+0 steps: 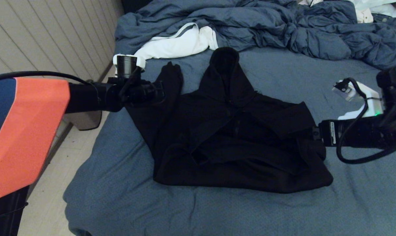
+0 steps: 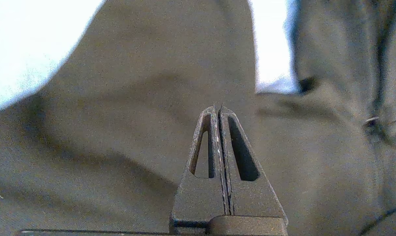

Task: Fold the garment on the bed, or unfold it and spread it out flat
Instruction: Fold the black sweatshirt

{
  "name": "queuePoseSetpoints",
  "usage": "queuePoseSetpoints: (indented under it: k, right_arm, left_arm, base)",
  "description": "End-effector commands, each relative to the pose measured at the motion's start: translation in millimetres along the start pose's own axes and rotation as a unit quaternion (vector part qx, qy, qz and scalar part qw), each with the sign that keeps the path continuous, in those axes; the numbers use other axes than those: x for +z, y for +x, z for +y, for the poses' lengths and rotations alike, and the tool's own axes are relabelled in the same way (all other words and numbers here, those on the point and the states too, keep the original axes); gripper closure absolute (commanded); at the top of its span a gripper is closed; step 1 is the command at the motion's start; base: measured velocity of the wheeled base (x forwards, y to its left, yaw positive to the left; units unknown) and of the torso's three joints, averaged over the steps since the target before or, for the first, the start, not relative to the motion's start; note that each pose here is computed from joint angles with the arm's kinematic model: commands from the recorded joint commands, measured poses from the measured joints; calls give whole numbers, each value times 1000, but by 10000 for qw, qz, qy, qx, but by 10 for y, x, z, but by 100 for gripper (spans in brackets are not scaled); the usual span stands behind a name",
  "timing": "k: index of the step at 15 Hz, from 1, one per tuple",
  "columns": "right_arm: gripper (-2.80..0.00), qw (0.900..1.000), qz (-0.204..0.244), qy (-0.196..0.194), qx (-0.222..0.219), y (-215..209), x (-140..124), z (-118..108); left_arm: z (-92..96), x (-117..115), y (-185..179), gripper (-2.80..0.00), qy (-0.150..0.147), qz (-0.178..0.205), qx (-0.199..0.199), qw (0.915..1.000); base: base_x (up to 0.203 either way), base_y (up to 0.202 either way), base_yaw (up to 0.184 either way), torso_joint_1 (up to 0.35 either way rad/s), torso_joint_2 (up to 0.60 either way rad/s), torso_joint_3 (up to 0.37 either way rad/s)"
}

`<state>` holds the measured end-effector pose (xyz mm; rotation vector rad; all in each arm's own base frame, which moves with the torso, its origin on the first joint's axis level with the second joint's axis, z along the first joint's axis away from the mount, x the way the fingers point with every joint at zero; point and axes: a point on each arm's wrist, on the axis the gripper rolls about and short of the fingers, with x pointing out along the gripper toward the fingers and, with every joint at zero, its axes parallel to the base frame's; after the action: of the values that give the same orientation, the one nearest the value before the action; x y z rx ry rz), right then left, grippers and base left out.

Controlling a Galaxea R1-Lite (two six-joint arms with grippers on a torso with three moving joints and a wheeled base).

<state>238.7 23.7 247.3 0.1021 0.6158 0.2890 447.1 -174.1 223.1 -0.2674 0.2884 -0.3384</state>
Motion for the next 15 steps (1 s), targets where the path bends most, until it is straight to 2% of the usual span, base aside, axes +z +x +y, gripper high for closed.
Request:
queuePoseSetpoints:
  k: [1, 4, 7, 8, 11, 12, 15]
  right_arm:
    - [-280, 10000, 5, -30, 47, -54, -50, 36]
    - [-280, 9999, 34, -54, 90, -84, -103, 61]
    - [-280, 9999, -115, -83, 88, -69, -137, 53]
    - [-280, 9998, -169, -101, 89, -56, -153, 48]
    - [-280, 9997, -197, -100, 90, -48, -179, 44]
    - [-280, 9997, -190, -98, 90, -46, -182, 43]
    - [-280, 9997, -189, -98, 90, -46, -183, 43]
  left_arm:
    - [25, -84, 51, 0, -15, 110, 34, 9999]
    - [-35, -230, 111, 0, -14, 187, 59, 9998]
    - [-211, -242, 110, 0, 72, -308, 190, 9993]
    - [-284, -235, 98, 0, 89, -380, 169, 9991]
    - [-331, -255, 102, 0, 134, -363, 142, 9992]
    - [-338, -284, 108, -280, 144, -294, 150, 9994]
    - [-421, -266, 106, -280, 157, -364, 85, 9992]
  base:
    - [0, 0, 0, 0, 0, 0]
    - [0, 0, 0, 0, 0, 0]
    - [0, 0, 0, 0, 0, 0]
    - [0, 0, 0, 0, 0, 0]
    - [0, 0, 0, 0, 0, 0]
    - [0, 0, 0, 0, 0, 0]
    - [0, 0, 0, 0, 0, 0]
